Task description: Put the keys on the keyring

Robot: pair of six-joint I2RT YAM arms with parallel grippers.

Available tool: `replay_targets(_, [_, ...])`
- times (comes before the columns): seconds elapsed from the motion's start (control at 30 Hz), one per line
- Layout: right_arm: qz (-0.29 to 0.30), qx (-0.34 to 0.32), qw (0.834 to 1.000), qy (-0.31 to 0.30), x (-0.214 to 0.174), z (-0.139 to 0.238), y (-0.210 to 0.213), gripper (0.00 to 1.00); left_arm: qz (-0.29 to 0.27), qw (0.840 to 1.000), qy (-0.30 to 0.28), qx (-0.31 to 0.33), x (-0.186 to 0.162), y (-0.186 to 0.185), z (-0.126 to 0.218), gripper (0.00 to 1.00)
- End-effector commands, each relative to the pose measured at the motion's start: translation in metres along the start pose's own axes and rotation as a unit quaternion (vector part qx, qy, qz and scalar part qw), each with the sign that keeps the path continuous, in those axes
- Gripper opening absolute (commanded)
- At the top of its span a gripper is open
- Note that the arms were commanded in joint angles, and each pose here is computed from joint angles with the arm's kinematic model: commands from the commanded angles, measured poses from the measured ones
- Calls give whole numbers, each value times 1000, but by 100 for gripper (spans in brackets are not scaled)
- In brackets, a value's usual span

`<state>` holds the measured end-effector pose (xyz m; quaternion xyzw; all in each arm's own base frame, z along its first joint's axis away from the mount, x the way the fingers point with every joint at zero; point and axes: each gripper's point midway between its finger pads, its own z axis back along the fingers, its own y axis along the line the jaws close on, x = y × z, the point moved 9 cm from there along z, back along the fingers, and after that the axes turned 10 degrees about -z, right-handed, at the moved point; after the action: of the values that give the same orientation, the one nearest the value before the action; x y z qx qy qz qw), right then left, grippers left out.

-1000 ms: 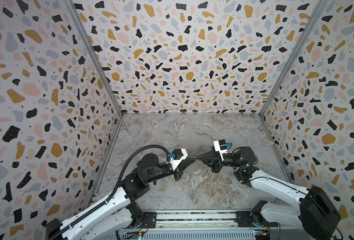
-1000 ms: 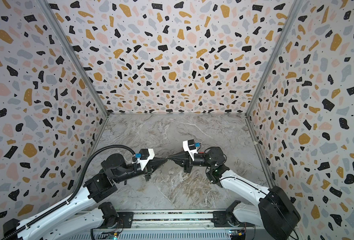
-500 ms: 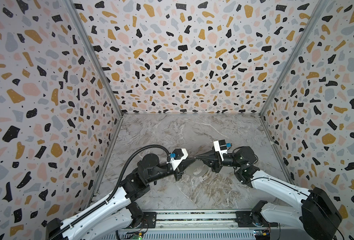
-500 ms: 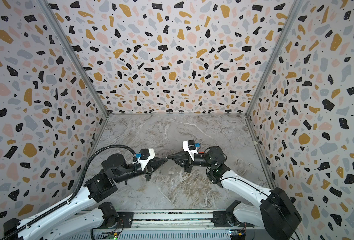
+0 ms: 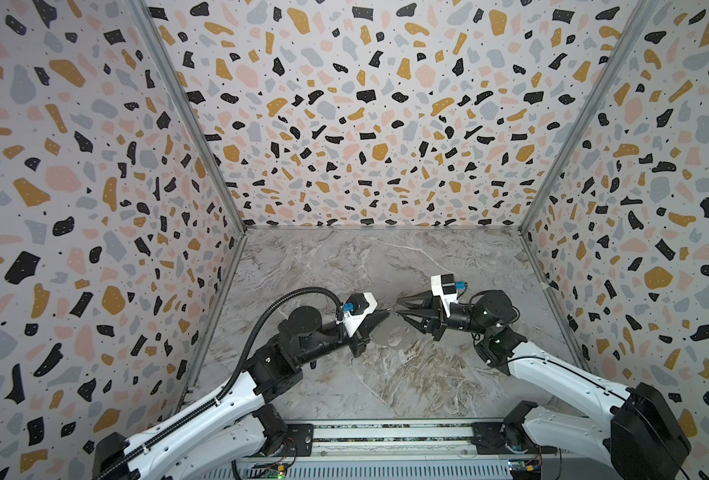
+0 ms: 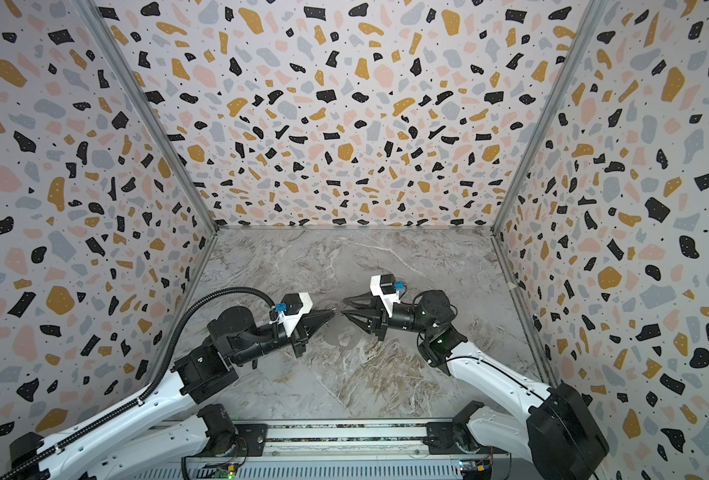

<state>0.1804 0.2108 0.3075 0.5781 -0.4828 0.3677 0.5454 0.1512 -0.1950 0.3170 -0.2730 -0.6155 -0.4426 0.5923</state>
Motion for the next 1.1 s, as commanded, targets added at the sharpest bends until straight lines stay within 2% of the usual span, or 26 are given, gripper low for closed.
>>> replay_targets(0.0, [30,-33,999,-21,22,8,7,36,4,997,0,75,10,17,-3,0])
replay_targets(0.1, [17,-108,994,-14,30,17,-5,37,10,997,16,80,5,18,-6,0])
replay_targets(0.27, [-13,-217,976,16,31,33,-24,38,13,996,21,83,1,17,-5,0])
replay_targets(0.67, [-77,-331,940,38,0,61,-49,40,20,996,20,83,-2,16,-6,0])
replay_targets(0.73, [-88,-356,929,46,-7,65,-54,40,20,996,22,84,-2,16,-5,0])
replay_targets(0.9, [-125,-436,888,79,-27,74,-72,40,25,996,19,85,-2,16,-3,0])
replay_targets(1.07, [-159,-475,858,116,-50,76,-91,39,29,996,25,85,-6,16,-6,0])
